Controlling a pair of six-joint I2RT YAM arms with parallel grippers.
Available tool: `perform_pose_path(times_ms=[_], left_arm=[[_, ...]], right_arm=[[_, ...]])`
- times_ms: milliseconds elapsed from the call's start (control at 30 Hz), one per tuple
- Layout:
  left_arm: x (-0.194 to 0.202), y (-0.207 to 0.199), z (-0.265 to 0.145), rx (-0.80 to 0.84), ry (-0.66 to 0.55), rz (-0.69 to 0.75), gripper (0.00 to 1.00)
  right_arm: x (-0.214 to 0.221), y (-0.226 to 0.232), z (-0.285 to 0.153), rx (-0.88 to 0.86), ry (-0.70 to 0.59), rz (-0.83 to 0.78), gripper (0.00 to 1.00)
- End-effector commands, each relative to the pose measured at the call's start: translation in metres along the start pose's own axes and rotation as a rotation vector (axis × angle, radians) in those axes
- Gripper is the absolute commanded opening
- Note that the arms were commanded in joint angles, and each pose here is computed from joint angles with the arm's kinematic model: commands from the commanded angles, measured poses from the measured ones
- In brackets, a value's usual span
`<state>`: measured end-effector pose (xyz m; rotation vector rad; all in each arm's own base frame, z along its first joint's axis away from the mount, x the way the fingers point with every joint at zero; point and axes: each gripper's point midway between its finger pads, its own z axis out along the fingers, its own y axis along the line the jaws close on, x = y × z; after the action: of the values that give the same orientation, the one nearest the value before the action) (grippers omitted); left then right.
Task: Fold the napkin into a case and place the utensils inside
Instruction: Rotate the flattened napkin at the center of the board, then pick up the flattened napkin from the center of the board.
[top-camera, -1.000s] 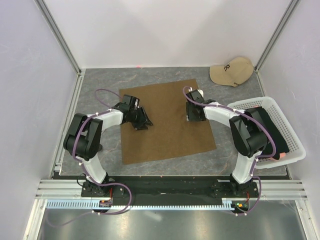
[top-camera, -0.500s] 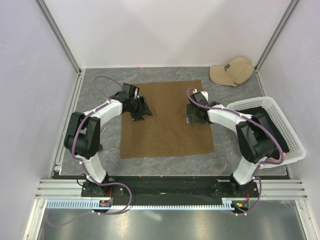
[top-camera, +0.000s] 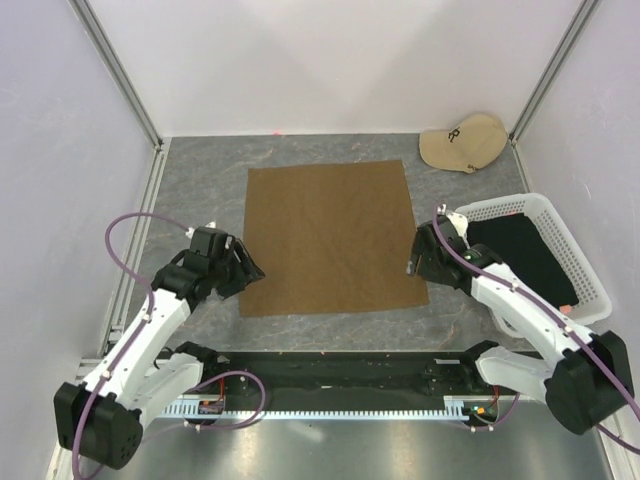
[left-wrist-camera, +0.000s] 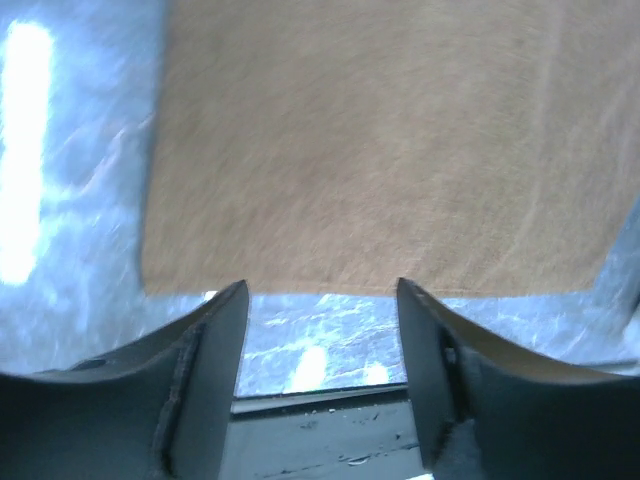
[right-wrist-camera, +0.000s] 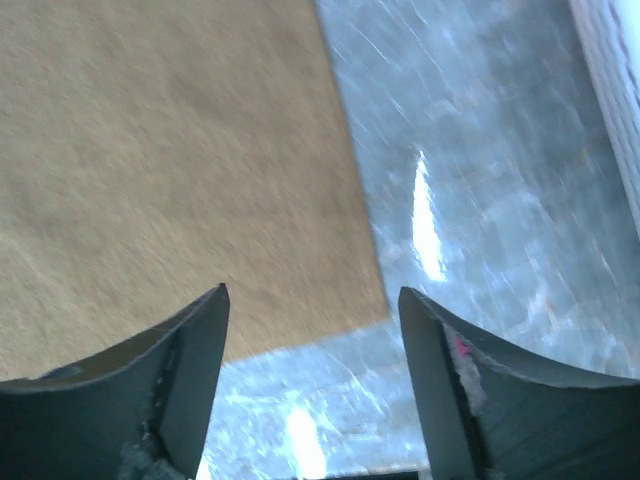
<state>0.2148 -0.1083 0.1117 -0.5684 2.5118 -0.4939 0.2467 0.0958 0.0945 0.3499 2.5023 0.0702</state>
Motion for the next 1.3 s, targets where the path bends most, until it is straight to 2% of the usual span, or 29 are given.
perform_pose_path(times_ms=[0,100,267,400,533,700,867,1067,1267], left_arm=[[-0.001,0.026,-0.002,-0.120,-0.074,-0.195,0.70],[0.007,0.044,0.003,-0.239,-0.027,-0.217,0.70],[0.032,0.082,0.009,-0.467,0.077,-0.294,0.62],[0.038,0.088,0.013,-0.476,0.077,-0.344,0.58],[0.042,0.094,0.015,-0.488,0.077,-0.371,0.59],[0.053,0.094,0.020,-0.478,0.120,-0.407,0.60],[0.054,0.097,0.023,-0.499,0.110,-0.444,0.57],[0.056,0.097,0.031,-0.513,0.134,-0.473,0.50],[0.035,0.085,0.028,-0.457,0.091,-0.387,0.39]], right_arm=[[0.017,-0.018,-0.004,0.038,0.017,0.063,0.71],[0.031,-0.019,-0.003,0.027,0.056,0.082,0.64],[0.039,-0.024,-0.001,0.035,0.060,0.113,0.63],[0.044,-0.024,0.006,0.043,0.085,0.091,0.63],[0.055,-0.026,0.013,0.063,0.128,0.076,0.64],[0.056,-0.030,0.014,0.076,0.101,0.130,0.64],[0.055,-0.030,0.017,0.092,0.095,0.165,0.63],[0.051,-0.034,0.020,0.116,0.076,0.166,0.62],[0.036,-0.015,0.027,0.046,0.083,0.024,0.63]])
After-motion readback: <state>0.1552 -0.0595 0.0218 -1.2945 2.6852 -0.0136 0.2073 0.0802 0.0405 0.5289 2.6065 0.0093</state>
